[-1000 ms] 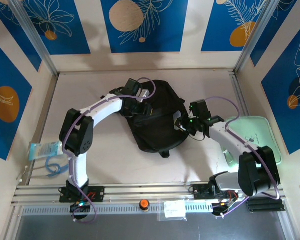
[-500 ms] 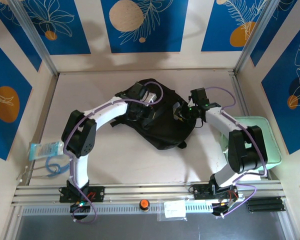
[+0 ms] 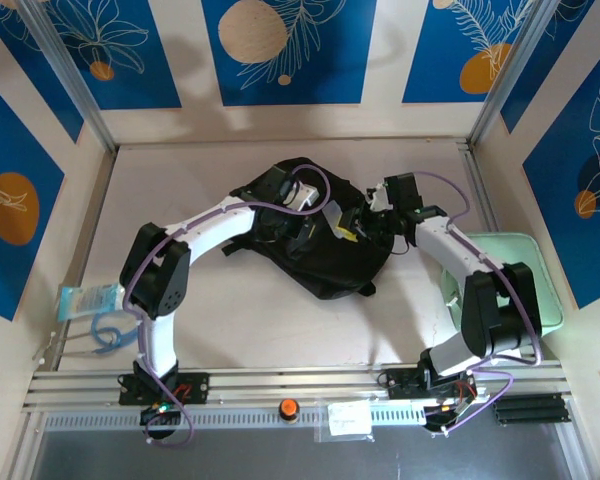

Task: Pack the student bag
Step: Open the student bag at the center of the table.

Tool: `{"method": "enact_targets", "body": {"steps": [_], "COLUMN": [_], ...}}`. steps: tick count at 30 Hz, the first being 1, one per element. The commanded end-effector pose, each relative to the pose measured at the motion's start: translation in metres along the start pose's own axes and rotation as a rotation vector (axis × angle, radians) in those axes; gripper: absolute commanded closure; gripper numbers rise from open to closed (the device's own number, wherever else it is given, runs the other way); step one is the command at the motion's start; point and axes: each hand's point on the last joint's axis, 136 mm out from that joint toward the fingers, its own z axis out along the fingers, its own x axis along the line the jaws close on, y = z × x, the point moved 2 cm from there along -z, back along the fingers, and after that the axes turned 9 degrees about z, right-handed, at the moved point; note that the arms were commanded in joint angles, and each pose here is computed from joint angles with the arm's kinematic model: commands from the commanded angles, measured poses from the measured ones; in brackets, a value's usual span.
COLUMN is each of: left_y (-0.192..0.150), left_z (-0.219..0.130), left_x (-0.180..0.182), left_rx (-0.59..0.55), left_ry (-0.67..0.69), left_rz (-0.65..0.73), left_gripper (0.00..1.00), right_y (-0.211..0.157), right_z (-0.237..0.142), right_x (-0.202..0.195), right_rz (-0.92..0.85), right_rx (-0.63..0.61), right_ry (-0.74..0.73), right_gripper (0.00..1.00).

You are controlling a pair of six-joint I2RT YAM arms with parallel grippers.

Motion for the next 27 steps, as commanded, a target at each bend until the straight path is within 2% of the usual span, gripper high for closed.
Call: {"method": "enact_targets", "body": {"steps": [1,13,21,27], "left_y": [0.007,0.005,0.002,0.006], "left_z": [-0.012,-0.011,-0.013,-0.015], "left_x": [-0.021,-0.03,-0.027,-0.024], "left_rx": [-0.038,-0.049,-0.04,-0.054], "left_ry": [-0.058,-0.116,-0.094,-0.073], "left_rz": [0.074,0.097,0.123,0.136], "left_gripper": [0.85,0.89,0.84,0.75], "right_y": [-0.009,-0.001,-0.021,-0.027], "right_z": [0.004,0.023,0.008,0.014], "right_x": [0.029,0.024,-0.008,-0.037], "right_rz": [-0.006,0.115,0.162,0.212], "right_rx": [0.108,0.131,0.113,0.12], "right_ry": [0.118,0.061,-0.069,-0.092], "right_gripper": [0.9,0.91,0.92,0.93]}}
